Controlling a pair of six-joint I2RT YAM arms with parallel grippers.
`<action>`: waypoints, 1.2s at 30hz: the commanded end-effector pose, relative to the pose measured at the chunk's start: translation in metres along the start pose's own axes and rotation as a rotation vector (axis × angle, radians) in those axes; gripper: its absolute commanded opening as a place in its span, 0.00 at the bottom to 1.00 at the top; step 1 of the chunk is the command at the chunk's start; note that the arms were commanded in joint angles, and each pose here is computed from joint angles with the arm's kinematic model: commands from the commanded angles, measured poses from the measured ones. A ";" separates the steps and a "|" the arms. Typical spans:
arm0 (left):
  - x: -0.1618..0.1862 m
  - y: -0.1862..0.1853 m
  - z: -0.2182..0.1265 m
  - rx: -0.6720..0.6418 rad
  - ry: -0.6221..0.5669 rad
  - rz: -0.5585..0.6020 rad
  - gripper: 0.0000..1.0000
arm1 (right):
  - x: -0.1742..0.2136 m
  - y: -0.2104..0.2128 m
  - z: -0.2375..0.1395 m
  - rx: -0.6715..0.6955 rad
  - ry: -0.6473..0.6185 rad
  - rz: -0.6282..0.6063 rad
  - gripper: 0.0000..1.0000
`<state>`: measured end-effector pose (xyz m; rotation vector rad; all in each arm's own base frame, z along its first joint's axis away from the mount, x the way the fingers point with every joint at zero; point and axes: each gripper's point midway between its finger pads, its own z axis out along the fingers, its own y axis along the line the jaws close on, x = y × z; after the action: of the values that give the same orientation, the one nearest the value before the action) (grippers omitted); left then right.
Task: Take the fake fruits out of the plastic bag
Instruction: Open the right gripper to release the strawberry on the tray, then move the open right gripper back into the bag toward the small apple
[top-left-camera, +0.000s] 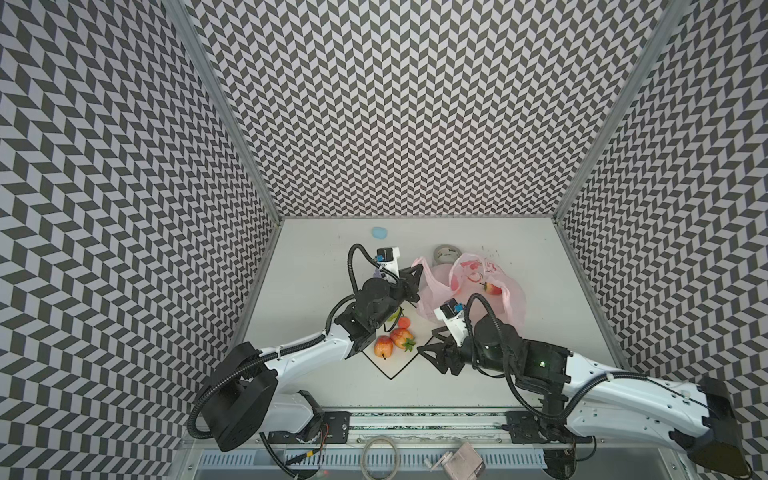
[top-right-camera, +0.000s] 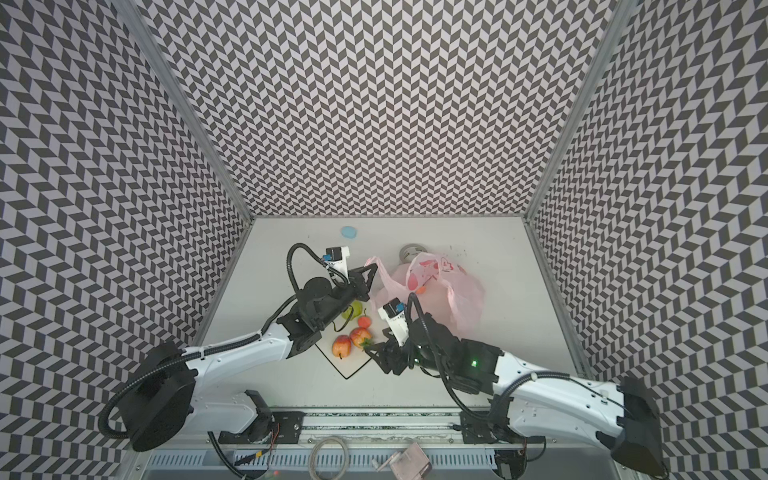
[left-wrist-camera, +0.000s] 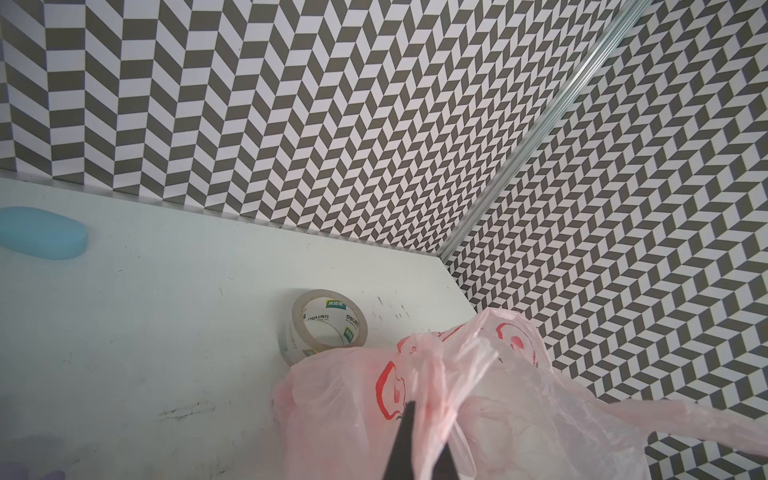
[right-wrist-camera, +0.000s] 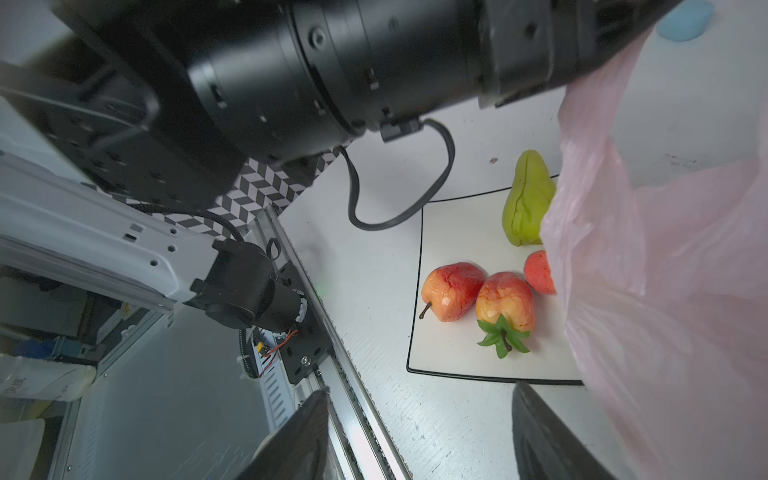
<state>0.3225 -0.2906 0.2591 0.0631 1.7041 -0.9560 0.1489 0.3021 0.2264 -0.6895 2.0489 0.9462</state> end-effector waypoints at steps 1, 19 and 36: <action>-0.009 -0.008 -0.004 0.026 -0.031 -0.008 0.00 | -0.034 -0.014 -0.024 0.132 -0.081 0.030 0.63; -0.012 -0.012 -0.009 0.024 -0.041 -0.028 0.00 | -0.021 -0.160 0.002 0.811 -0.072 0.430 0.47; -0.009 -0.018 -0.010 0.048 -0.025 -0.024 0.00 | -0.008 -0.254 0.053 0.776 -0.123 0.666 0.60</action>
<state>0.3134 -0.2921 0.2702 0.0636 1.6795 -0.9841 0.3406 0.1898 0.1119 0.4310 2.3594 0.3205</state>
